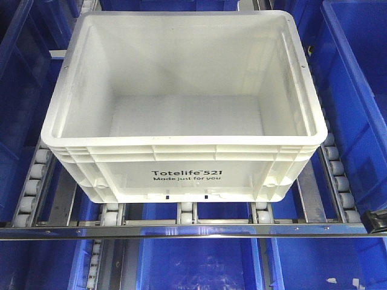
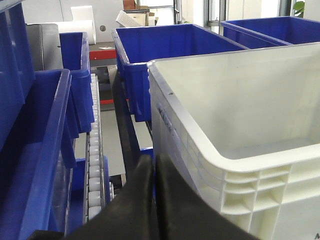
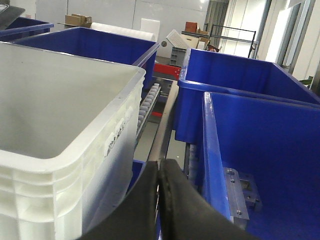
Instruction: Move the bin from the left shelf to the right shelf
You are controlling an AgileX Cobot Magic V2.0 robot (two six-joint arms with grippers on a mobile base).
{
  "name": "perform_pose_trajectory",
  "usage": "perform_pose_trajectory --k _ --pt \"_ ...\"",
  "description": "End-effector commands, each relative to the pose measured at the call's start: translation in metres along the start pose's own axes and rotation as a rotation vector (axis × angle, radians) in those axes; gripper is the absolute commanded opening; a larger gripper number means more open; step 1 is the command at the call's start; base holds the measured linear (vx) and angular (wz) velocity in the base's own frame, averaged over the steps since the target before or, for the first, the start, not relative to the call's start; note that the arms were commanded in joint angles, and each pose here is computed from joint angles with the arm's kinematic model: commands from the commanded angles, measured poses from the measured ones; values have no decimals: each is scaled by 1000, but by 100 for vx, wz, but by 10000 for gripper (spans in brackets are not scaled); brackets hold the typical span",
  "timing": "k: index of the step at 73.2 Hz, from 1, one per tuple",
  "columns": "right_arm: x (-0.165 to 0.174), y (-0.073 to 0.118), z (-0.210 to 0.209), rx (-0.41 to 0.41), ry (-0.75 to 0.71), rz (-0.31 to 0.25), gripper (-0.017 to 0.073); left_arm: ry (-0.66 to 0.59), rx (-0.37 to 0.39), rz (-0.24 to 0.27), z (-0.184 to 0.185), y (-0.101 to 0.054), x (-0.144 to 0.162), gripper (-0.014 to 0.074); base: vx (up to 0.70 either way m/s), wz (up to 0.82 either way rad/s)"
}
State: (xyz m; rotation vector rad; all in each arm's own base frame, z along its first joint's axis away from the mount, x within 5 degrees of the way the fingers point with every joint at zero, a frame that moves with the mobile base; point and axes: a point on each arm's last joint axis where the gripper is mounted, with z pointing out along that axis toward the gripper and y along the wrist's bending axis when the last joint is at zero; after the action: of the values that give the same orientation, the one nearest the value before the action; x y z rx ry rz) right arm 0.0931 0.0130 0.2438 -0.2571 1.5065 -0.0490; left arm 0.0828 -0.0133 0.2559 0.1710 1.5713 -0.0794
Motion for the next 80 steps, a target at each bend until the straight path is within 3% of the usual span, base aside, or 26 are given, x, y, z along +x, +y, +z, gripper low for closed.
perform_pose_trajectory --k 1,21,40,46,80 --pt "-14 -4 2 27 -81 -9 -8 -95 -11 -16 1 2 -16 -8 0 0" --pt "-14 -4 2 27 -81 -9 -8 -121 -10 -4 -10 1 -14 -8 0 0" --pt "-14 -4 2 27 -81 -9 -8 -90 -11 9 -19 -2 43 -8 0 0" --pt "-14 -4 2 27 -81 -9 -8 -109 -11 28 -24 -2 43 -8 0 0" --pt "-14 -4 2 27 -80 -9 -9 -104 -5 27 -29 -3 45 -8 0 0"
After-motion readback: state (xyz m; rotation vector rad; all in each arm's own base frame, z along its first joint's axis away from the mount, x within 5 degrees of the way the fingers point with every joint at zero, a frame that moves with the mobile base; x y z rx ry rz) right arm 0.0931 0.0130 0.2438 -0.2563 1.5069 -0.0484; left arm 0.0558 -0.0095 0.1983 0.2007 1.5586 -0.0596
